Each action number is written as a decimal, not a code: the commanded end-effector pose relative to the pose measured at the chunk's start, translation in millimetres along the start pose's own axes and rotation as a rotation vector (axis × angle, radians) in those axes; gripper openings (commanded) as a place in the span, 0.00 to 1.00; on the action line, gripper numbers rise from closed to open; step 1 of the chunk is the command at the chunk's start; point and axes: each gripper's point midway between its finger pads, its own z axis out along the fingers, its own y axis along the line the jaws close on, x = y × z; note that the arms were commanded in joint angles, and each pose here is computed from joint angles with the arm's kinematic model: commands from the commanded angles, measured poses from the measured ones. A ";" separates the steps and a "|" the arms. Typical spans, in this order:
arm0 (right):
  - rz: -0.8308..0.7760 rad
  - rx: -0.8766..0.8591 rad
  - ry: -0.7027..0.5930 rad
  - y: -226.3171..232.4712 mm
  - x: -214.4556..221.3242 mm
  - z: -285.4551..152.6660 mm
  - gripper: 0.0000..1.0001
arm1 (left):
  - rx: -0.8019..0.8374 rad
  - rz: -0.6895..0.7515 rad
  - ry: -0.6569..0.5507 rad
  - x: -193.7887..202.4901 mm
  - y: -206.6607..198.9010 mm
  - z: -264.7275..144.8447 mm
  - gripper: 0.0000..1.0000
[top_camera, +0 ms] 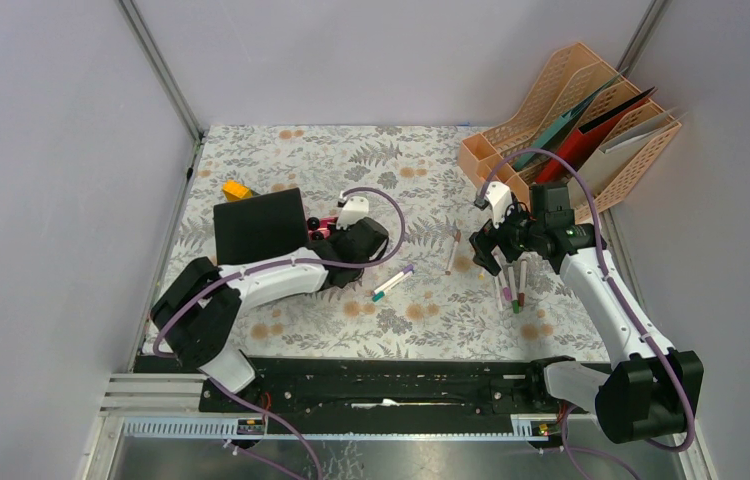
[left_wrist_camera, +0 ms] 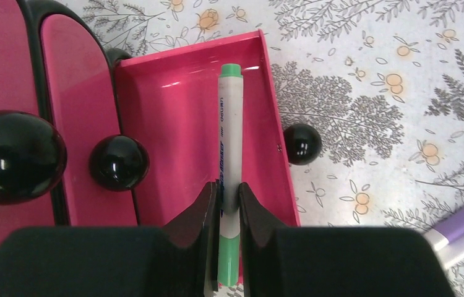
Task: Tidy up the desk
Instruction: Place the stationery in the drawer, then pick up the stationery from the center of the board.
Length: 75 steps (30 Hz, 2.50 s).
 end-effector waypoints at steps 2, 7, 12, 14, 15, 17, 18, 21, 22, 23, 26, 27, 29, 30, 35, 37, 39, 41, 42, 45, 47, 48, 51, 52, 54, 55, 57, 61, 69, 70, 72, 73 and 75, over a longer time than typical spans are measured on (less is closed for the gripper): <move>-0.018 -0.005 -0.018 -1.0 -2.6 1.8 1.00 | -0.036 -0.059 -0.055 -22.6 4.7 8.2 0.09; -0.018 -0.005 -0.018 -1.1 -3.0 1.6 1.00 | -0.044 -0.056 -0.052 -19.8 5.6 16.2 0.35; -0.012 -0.019 -0.020 1.3 -2.4 3.2 1.00 | -0.014 -0.078 -0.063 -26.6 2.5 11.5 0.47; -0.010 -0.025 -0.022 2.0 -2.5 3.7 1.00 | 0.028 -0.094 -0.069 -30.4 -1.3 6.1 0.48; -0.009 -0.028 -0.023 2.4 -2.6 4.0 1.00 | 0.050 -0.103 -0.073 -32.5 -3.4 3.2 0.49; -0.009 -0.034 -0.024 3.5 -2.9 4.5 1.00 | 0.113 -0.113 -0.076 -35.3 -9.3 -3.9 0.51; -0.007 -0.039 -0.026 4.4 -2.9 4.9 1.00 | 0.151 -0.115 -0.079 -36.4 -13.5 -7.8 0.52; -0.004 -0.053 -0.030 6.6 -3.3 6.0 1.00 | 0.296 -0.110 -0.086 -38.4 -30.2 -21.7 0.58; -0.001 -0.060 -0.030 7.5 -2.9 6.9 1.00 | 0.348 -0.114 -0.093 -40.5 -35.4 -28.5 0.60; 0.005 -0.066 -0.029 8.5 -2.4 7.8 1.00 | 0.394 -0.113 -0.097 -40.2 -40.9 -33.1 0.61; 0.028 -0.098 -0.023 12.6 -0.6 12.3 1.00 | 0.531 -0.120 -0.111 -41.5 -55.2 -50.3 0.67; 0.037 -0.108 -0.014 13.6 1.7 14.2 1.00 | 0.569 -0.123 -0.115 -42.6 -59.0 -56.0 0.69; 0.059 -0.124 0.000 14.9 4.4 18.1 1.00 | 0.626 -0.130 -0.119 -41.8 -63.5 -64.6 0.72; 0.072 -0.125 0.008 14.3 5.9 20.3 1.00 | 0.658 -0.133 -0.120 -41.7 -66.2 -69.9 0.74; 0.152 -0.067 0.089 1.2 21.8 31.7 1.00 | 0.769 -0.161 -0.135 -41.4 -72.9 -89.4 0.81; 0.178 -0.043 0.130 -3.9 29.9 36.1 0.99 | 0.814 -0.176 -0.141 -41.1 -76.2 -96.4 0.83; 0.208 -0.026 0.162 -7.5 36.4 39.5 0.98 | 0.841 -0.192 -0.143 -40.0 -78.1 -100.3 0.83; 0.241 0.020 0.182 -15.1 41.9 44.1 0.97 | 0.872 -0.200 -0.139 -37.6 -80.4 -104.9 0.84; 0.251 0.039 0.191 -18.3 44.9 45.7 0.96 | 0.882 -0.207 -0.139 -36.9 -80.9 -106.5 0.84; 0.294 0.104 0.227 -28.3 56.5 52.1 0.95 | 0.904 -0.219 -0.143 -34.4 -81.1 -110.0 0.85; 0.324 0.138 0.249 -34.1 62.4 56.1 0.94 | 0.912 -0.226 -0.142 -32.4 -80.8 -111.1 0.85; 0.340 0.152 0.264 -36.4 66.3 58.6 0.93 | 0.916 -0.229 -0.140 -31.6 -80.8 -111.9 0.85; 0.383 0.165 0.301 -39.2 75.5 67.3 0.89 | 0.929 -0.237 -0.140 -30.1 -81.1 -114.0 0.87; 0.392 0.160 0.312 -39.3 77.6 70.2 0.88 | 0.933 -0.240 -0.141 -30.1 -80.9 -114.9 0.88; 0.410 0.164 0.325 -41.4 79.9 74.4 0.86 | 0.936 -0.239 -0.142 -28.9 -80.2 -115.7 0.89; 0.414 0.169 0.329 -43.0 81.3 76.9 0.85 | 0.936 -0.239 -0.143 -28.9 -79.7 -116.4 0.90; 0.421 0.181 0.337 -46.3 83.5 80.5 0.84 | 0.936 -0.239 -0.144 -27.9 -78.3 -117.2 0.91; 0.435 0.192 0.335 -49.9 84.4 85.9 0.83 | 0.935 -0.240 -0.150 -27.1 -75.8 -118.5 0.92; 0.451 0.200 0.340 -52.9 87.6 94.0 0.82 | 0.942 -0.242 -0.153 -25.4 -75.1 -119.6 0.92; 0.455 0.197 0.343 -52.4 88.3 95.0 0.82 | 0.943 -0.242 -0.154 -25.8 -75.1 -120.0 0.92; 0.458 0.190 0.344 -51.2 88.7 96.4 0.82 | 0.945 -0.242 -0.156 -26.0 -74.8 -120.5 0.93; 0.458 0.190 0.342 -51.1 88.3 96.9 0.81 | 0.946 -0.243 -0.157 -26.2 -74.6 -121.1 0.93; 0.455 0.187 0.344 -50.1 87.2 98.5 0.79 | 0.948 -0.245 -0.159 -25.9 -73.9 -121.9 0.93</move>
